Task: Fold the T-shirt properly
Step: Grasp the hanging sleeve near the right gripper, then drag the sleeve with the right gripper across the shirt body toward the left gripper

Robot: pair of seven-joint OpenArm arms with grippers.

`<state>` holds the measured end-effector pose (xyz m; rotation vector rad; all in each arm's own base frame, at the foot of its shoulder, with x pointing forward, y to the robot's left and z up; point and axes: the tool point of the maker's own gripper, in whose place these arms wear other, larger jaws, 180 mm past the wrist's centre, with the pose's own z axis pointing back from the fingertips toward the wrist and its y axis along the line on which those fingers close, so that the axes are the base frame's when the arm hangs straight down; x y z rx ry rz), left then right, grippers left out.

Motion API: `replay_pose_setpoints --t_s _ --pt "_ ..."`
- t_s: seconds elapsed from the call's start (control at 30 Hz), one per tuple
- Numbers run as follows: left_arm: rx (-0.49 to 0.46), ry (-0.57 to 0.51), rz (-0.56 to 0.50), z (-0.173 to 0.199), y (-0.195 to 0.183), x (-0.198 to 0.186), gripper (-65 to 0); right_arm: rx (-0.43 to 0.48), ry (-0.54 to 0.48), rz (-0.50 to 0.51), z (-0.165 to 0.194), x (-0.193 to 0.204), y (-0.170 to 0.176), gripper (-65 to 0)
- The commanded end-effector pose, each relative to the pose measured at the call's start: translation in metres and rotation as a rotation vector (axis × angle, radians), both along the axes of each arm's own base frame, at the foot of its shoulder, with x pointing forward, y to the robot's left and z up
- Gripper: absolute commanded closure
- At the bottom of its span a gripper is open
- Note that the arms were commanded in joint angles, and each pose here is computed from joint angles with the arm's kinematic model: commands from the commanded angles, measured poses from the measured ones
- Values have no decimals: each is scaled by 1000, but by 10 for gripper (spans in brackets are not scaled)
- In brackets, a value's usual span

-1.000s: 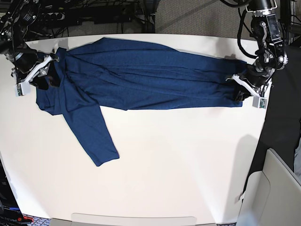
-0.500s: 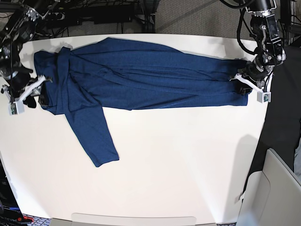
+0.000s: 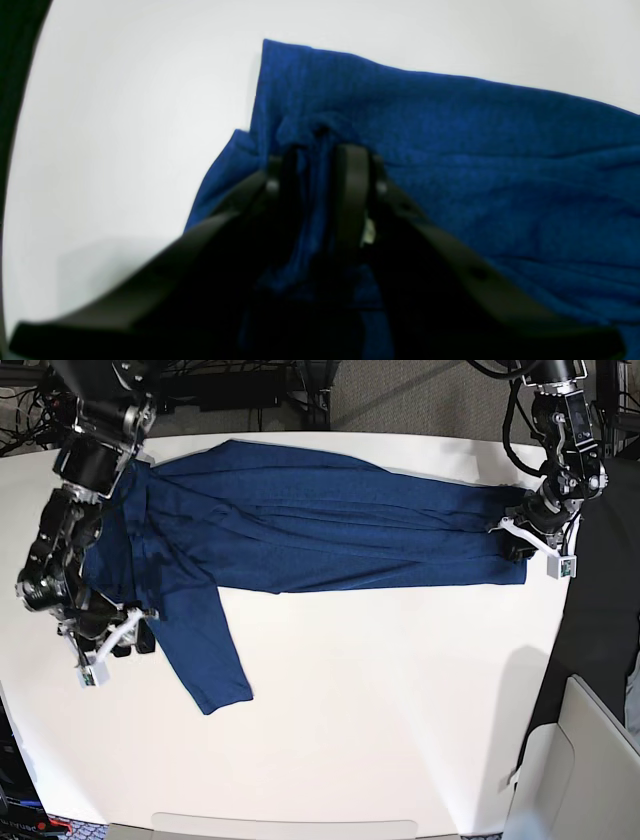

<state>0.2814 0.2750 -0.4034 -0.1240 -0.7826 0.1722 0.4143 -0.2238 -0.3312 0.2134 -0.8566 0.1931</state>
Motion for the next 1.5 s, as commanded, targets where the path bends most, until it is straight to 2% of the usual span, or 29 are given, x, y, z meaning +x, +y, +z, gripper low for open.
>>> replay_pose_setpoints --t_s 0.0,0.2,0.4,0.73,0.9,1.13,1.17,1.33,1.47 --pt "18 -52 -4 15 5 10 -141 2 -81 -8 25 20 -5 -266" --pt "18 -52 -5 15 5 10 -140 -23 -69 -21 20 47 -2 -266" --pt "17 -52 -5 15 5 10 -140 -32 -37 -15 -1 53 7 -266" --pt "16 -54 -6 16 5 10 -140 57 -19 -12 -32 52 24 -265" --pt "16 -56 -6 16 5 11 -140 78 29 -9 -48 45 29 -262" --pt "16 -57 -6 16 5 12 -140 -7 128 111 -69 28 55 -253" --pt "16 -57 -6 16 5 12 -140 -11 144 121 -71 26 58 -231" --pt "18 -61 -8 18 4 12 -140 0 177 146 -76 22 75 -7" --pt "18 -61 -8 18 4 12 -140 -26 156 184 -67 24 88 -9"
